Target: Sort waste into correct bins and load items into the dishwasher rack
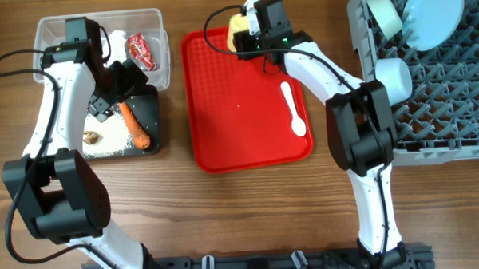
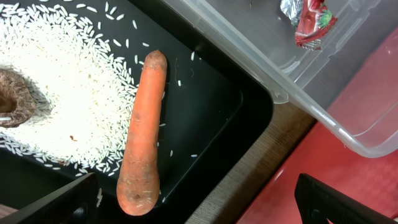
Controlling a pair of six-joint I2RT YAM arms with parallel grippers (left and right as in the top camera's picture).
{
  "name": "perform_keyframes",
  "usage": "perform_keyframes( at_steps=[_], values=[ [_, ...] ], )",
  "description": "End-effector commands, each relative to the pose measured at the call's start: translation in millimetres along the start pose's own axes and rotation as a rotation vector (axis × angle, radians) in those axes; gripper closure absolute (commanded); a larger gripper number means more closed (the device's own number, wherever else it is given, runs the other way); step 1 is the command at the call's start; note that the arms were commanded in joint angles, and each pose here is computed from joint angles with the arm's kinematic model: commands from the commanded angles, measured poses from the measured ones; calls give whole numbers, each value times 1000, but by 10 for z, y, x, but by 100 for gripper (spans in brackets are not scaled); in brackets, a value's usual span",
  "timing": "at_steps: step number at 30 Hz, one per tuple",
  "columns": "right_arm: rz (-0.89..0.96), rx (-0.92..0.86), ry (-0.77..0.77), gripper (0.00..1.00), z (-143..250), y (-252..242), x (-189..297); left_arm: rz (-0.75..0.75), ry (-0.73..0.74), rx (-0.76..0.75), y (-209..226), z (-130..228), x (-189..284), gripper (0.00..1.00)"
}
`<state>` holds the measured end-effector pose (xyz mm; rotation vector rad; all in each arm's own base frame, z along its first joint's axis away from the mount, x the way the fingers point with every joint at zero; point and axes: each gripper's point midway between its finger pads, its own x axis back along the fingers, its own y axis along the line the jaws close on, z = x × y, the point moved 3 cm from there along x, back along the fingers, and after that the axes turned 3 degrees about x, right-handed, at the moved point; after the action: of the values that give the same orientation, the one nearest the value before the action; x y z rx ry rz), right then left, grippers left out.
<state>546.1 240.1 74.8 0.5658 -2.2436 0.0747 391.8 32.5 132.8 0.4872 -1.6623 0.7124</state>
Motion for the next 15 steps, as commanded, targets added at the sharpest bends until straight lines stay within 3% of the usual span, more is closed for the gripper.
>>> perform_keyframes(
  at_steps=[1,11,13,15],
  values=[
    [-13,-2,-48,43,-282,88,390,21,-45,-3,-38,-63,156,0],
    [30,-25,-81,39,-454,43,691,21,-45,-3,-38,-63,156,0],
    [37,-23,-90,31,-470,31,687,21,-45,-3,-38,-63,156,0],
    [42,0,-129,14,-540,21,647,21,-45,-3,-38,-63,156,0]
  ],
)
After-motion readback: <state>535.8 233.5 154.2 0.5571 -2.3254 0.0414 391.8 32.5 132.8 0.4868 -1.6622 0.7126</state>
